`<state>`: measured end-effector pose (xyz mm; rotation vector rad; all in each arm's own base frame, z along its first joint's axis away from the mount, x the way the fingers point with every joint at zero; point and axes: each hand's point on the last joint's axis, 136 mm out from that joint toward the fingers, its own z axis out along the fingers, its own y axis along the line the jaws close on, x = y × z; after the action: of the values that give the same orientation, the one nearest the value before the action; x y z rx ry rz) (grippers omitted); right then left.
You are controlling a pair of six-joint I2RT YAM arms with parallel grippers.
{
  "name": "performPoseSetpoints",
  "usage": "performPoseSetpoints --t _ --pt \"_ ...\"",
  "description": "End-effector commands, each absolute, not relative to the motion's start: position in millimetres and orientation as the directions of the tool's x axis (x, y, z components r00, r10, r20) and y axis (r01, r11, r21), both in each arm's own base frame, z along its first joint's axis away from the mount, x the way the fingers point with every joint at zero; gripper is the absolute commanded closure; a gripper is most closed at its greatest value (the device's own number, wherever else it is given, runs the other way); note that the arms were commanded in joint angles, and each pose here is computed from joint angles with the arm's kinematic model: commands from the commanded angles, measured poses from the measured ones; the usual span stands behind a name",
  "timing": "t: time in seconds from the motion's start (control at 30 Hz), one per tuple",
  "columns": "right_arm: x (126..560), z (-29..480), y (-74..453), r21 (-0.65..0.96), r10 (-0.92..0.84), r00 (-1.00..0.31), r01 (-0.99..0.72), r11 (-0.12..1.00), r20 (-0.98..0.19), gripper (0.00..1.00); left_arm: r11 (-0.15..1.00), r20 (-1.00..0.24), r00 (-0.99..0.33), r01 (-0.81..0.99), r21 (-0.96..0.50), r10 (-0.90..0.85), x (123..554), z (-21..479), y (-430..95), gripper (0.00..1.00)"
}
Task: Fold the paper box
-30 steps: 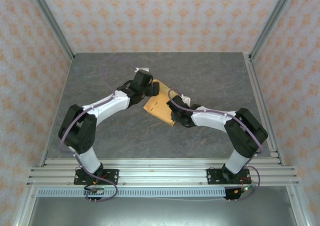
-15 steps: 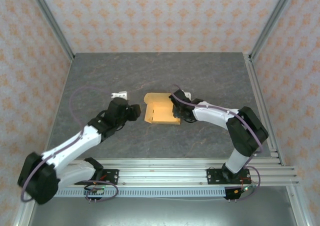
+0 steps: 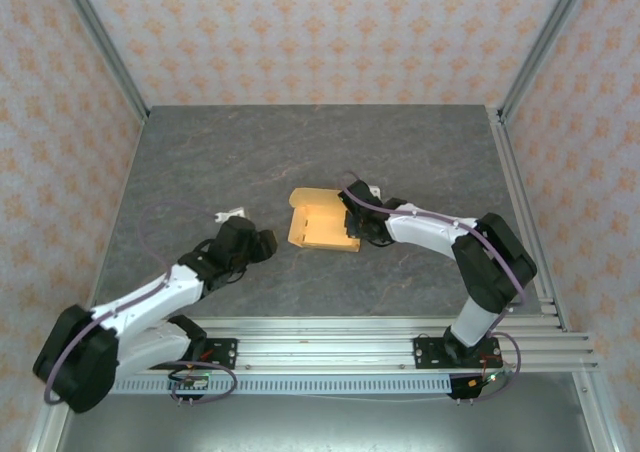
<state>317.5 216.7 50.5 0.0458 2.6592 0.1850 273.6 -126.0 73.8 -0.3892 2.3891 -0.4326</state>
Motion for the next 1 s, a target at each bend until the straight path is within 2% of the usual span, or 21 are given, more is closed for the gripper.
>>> performPoseSetpoints --t 0.0,0.3,0.63,0.93,0.97 --pt "317 51 214 0.125 0.046 -0.885 -0.014 0.992 -0.464 0.76 0.872 -0.598 -0.692 -0.095 -0.481 -0.405 307 96 -153 0.31" --pt "317 46 215 0.122 0.038 -0.889 -0.02 0.992 -0.456 0.76 0.873 -0.58 -0.723 -0.063 -0.484 -0.374 341 73 -177 0.31" --pt "318 38 219 0.128 0.036 -0.895 -0.023 0.992 -0.444 0.79 0.837 -0.534 -0.751 -0.045 -0.546 -0.389 348 68 -198 0.48" --pt "320 37 225 0.142 0.034 -0.9 -0.031 0.989 -0.435 0.81 0.827 -0.535 -0.747 -0.035 -0.561 -0.394 346 76 -203 0.5" --pt "319 36 224 0.141 0.033 -0.9 -0.031 0.99 -0.434 0.81 0.828 -0.533 -0.751 -0.033 -0.559 -0.39 346 75 -204 0.53"
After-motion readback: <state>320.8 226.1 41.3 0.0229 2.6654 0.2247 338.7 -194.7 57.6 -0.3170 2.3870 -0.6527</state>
